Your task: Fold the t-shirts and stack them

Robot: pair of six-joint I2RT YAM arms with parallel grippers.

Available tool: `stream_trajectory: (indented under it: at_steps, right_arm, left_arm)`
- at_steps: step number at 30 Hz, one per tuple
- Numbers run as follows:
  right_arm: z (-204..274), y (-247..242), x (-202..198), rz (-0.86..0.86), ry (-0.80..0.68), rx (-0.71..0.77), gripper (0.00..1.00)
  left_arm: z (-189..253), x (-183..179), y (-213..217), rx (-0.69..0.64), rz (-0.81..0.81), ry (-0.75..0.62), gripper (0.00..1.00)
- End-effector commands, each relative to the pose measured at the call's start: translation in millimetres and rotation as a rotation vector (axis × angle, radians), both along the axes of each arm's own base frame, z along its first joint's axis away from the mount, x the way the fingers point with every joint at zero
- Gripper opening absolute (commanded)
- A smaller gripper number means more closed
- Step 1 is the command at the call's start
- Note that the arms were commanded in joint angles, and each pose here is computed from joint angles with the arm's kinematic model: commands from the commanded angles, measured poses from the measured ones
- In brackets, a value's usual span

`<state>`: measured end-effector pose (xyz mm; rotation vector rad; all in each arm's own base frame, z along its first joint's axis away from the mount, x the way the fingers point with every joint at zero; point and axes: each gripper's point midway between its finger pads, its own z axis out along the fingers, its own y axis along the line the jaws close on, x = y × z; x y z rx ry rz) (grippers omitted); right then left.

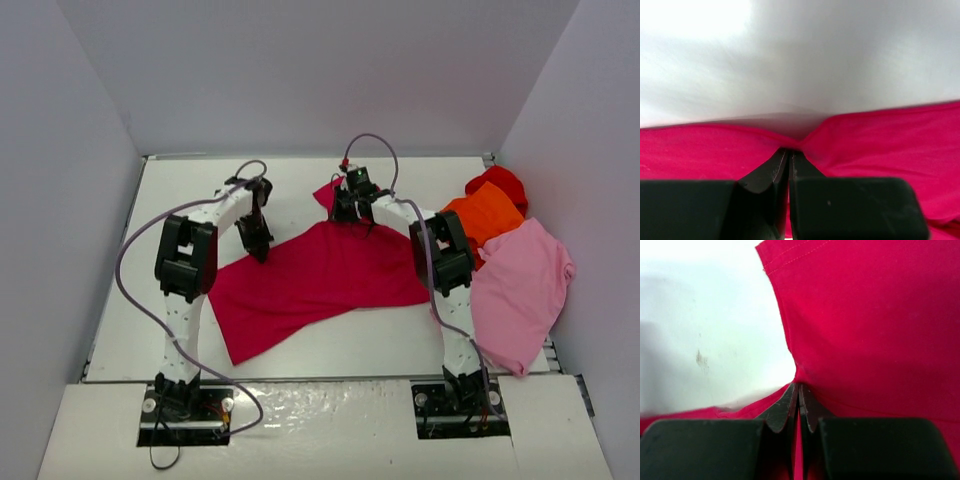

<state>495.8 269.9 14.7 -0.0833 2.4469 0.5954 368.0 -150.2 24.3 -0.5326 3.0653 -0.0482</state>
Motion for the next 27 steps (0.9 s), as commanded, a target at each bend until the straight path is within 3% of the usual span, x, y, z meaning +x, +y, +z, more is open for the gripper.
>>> stream_trajectory:
  at_steps: [1, 7, 15, 16, 19, 22, 25, 27]
  right_arm:
    - [-40.8, -18.6, 10.1, 0.006, 0.012, -0.148, 0.0]
    - [-36.3, -27.4, 42.9, -0.013, -0.045, -0.126, 0.0]
    - [20.5, -16.4, 72.2, 0.013, -0.232, -0.014, 0.01]
    - [32.1, -14.6, 71.4, 0.016, -0.262, -0.017, 0.04]
    - [87.5, -20.9, 69.8, -0.01, -0.39, -0.032, 0.3]
    - [129.6, -46.7, 55.3, -0.098, -0.441, -0.074, 0.58]
    - [156.4, -83.8, 29.6, -0.21, -0.436, -0.172, 0.61]
    - [158.7, -107.9, 5.7, -0.279, -0.405, -0.23, 0.59]
  left_arm:
    - [13.4, 56.4, 69.5, 0.126, 0.089, -0.128, 0.0]
    - [63.6, 96.9, 124.8, 0.235, 0.134, -0.244, 0.0]
    - [90.2, 111.1, 127.6, 0.238, 0.096, -0.288, 0.0]
    - [94.7, 111.6, 125.7, 0.228, 0.098, -0.31, 0.0]
    - [127.4, 98.8, 113.9, 0.177, 0.097, -0.385, 0.0]
    - [133.3, 55.4, 72.4, 0.023, 0.047, -0.377, 0.0]
    - [131.4, 0.2, 30.6, -0.126, 0.002, -0.347, 0.0]
    - [117.0, -34.3, 17.6, -0.151, -0.004, -0.305, 0.0]
